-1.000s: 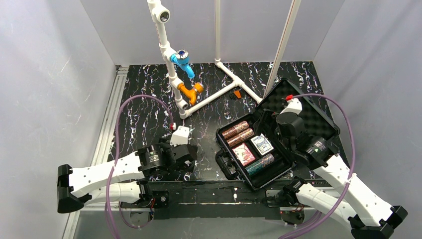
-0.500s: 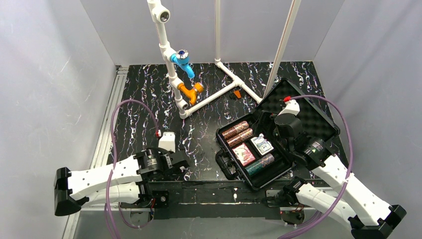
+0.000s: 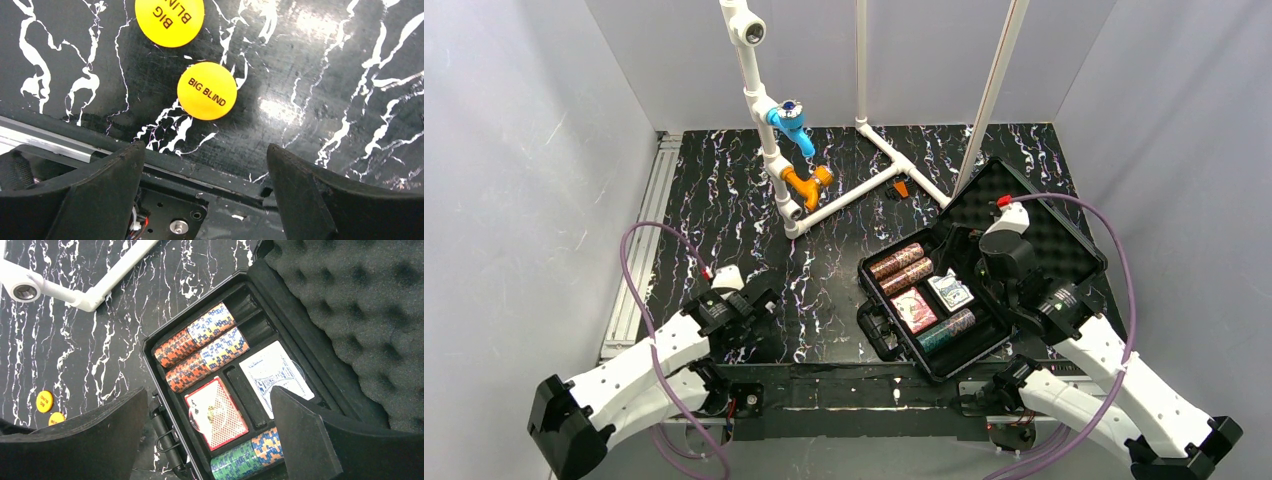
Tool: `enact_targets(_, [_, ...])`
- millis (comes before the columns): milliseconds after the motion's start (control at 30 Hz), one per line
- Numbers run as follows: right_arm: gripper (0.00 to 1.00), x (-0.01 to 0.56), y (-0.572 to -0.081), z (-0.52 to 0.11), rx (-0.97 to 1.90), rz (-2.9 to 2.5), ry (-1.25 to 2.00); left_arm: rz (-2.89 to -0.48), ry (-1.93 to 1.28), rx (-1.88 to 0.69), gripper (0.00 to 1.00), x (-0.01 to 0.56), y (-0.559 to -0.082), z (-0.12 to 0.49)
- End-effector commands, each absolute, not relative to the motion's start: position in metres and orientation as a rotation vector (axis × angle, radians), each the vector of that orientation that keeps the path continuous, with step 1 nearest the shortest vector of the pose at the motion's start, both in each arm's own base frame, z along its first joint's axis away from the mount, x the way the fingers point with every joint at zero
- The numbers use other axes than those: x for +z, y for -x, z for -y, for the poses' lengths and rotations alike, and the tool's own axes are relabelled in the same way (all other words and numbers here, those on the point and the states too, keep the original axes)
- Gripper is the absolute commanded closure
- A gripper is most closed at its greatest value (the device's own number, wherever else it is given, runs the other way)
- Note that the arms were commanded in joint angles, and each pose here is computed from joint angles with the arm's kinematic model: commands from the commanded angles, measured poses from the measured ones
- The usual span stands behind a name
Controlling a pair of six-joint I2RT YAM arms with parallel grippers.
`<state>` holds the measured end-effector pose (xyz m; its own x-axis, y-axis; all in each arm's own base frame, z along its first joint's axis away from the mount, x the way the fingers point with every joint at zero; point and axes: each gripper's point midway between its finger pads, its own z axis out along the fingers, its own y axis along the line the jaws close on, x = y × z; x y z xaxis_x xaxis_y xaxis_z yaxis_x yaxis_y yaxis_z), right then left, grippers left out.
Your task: Pack up texas hold em set
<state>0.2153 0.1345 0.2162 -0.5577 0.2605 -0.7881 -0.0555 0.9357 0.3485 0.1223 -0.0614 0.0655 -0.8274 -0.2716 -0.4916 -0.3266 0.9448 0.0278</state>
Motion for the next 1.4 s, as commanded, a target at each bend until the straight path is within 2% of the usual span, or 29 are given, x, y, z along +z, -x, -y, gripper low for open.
enact_targets(0, [0.00, 0.220, -0.214, -0.133, 0.433, -2.099, -0.154, -2.639, 0.476, 0.104, 0.11, 0.054, -0.128, 0.065])
enact_targets(400, [0.00, 0.215, -0.211, -0.128, 0.424, -2.100, -0.163, -2.703, 0.739, 0.031, 0.17, 0.025, -0.137, 0.058])
enact_targets(767, [0.00, 0.212, -0.209, -0.120, 0.386, -2.092, -0.159, -2.565, 0.860, 0.169, 0.22, 0.053, -0.165, 0.022])
enact_targets(1033, [0.00, 0.209, -0.209, -0.119, 0.377, -2.094, -0.141, -2.576, 0.934, 0.204, 0.23, 0.053, -0.184, 0.008])
enact_targets(1367, [0.00, 0.200, -0.205, -0.114, 0.360, -2.098, -0.137, -2.628, 0.949, 0.194, 0.36, 0.035, -0.201, 0.011])
